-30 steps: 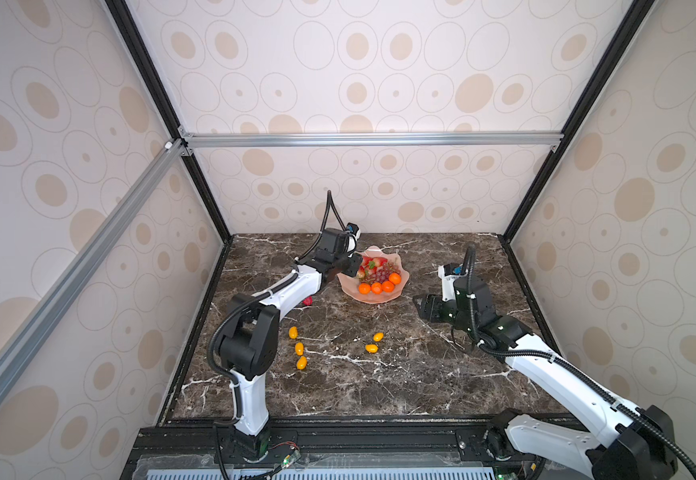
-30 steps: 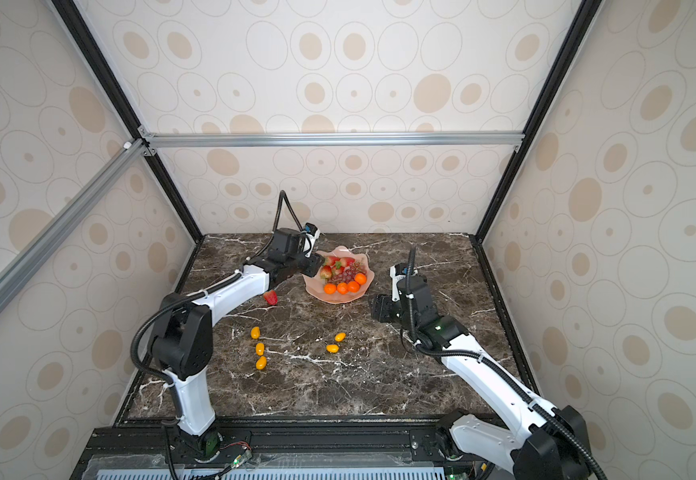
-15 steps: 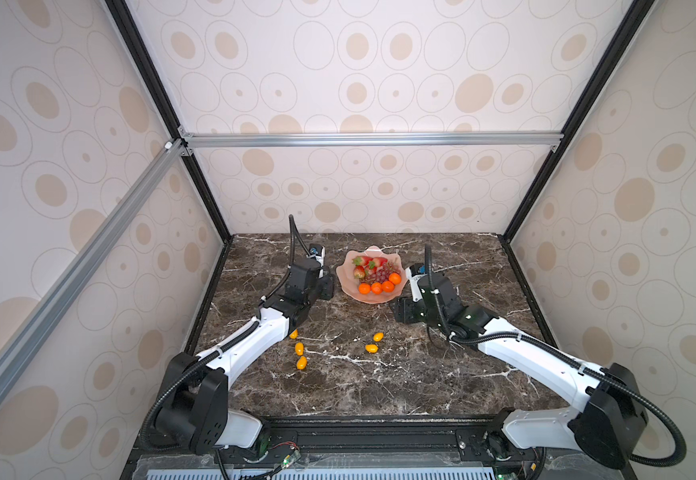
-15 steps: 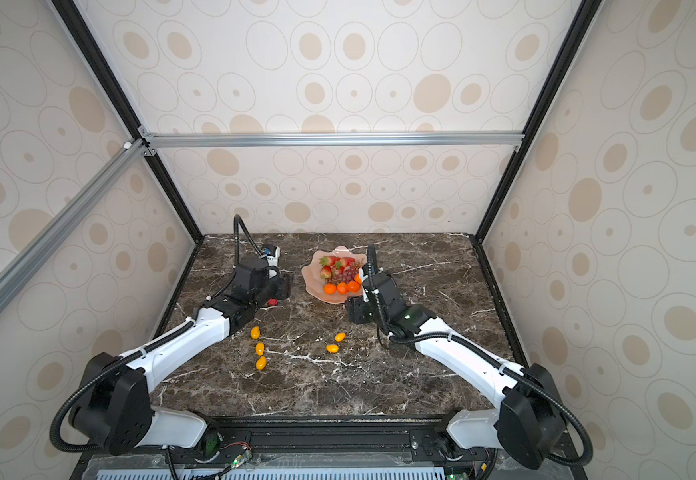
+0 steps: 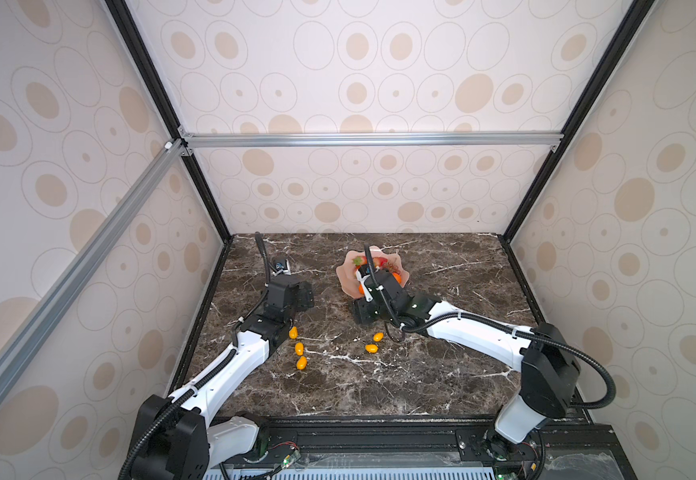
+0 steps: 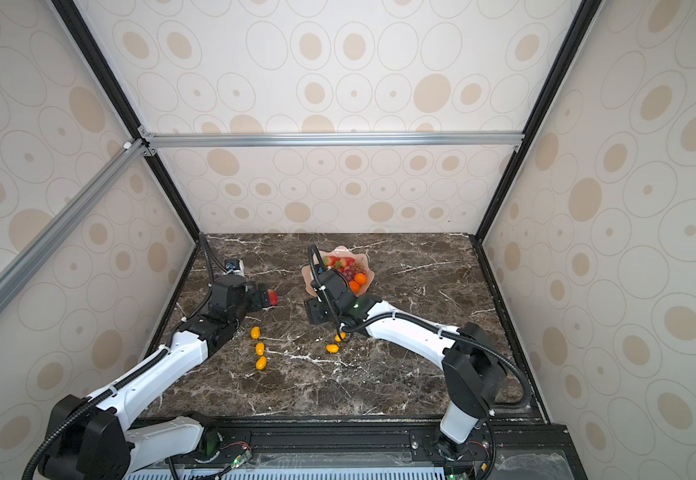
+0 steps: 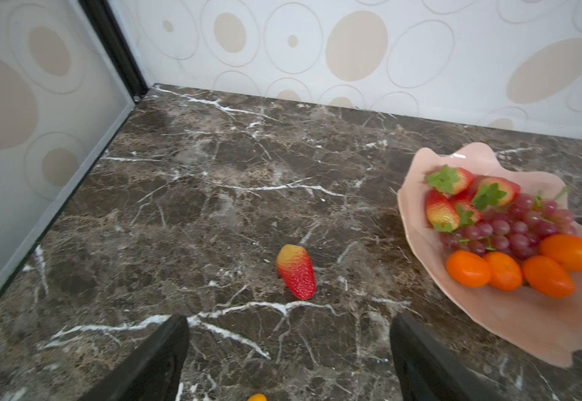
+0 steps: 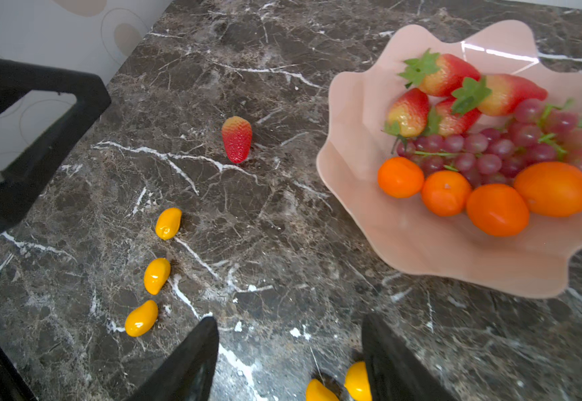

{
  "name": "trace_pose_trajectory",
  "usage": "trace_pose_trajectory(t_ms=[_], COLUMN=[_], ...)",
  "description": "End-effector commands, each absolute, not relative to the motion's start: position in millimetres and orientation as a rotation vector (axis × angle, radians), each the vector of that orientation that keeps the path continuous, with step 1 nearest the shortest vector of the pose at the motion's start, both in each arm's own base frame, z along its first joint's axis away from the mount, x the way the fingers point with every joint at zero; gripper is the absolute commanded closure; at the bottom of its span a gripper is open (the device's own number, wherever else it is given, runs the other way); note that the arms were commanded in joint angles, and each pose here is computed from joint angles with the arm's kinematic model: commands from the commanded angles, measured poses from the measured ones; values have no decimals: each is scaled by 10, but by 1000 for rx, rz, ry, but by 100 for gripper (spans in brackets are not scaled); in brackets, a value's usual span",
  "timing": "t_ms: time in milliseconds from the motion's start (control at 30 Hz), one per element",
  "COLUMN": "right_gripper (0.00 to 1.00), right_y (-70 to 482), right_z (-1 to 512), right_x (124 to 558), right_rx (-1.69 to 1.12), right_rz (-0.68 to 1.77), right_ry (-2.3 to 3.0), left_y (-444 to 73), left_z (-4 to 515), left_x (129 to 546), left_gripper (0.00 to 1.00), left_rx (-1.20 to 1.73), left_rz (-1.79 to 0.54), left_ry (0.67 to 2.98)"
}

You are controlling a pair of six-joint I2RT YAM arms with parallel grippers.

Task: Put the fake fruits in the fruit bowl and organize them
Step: 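Move the left gripper back while the right gripper reaches toward the bowl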

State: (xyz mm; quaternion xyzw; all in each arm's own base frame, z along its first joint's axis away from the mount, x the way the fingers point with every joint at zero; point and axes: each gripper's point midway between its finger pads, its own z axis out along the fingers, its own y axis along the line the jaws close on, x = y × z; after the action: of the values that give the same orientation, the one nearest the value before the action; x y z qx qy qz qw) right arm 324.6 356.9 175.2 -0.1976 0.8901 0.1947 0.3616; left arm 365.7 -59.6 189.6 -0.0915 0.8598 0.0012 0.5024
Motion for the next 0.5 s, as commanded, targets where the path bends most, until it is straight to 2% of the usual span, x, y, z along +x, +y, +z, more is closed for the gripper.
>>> trace_pose_trajectory(t_ms=[0,200,467], right_gripper=[32,32,31], right_y=[3748,4055,4314], right_z=[1790,1791,1842], right_x=[3244,3212,3316], right_rx=[-560,-646,-666], right_rz=[491,582,622], right_ry=[2286,2262,2255], left_y=[-363,-211,-315], left_z=[1828,1815,1550], left_x=[3554,3536,3691], left_gripper=[11,19,28], left_rx=[-332,-331,-197], left_rz=[53,47,-16], left_ry=[2111,2214,2389])
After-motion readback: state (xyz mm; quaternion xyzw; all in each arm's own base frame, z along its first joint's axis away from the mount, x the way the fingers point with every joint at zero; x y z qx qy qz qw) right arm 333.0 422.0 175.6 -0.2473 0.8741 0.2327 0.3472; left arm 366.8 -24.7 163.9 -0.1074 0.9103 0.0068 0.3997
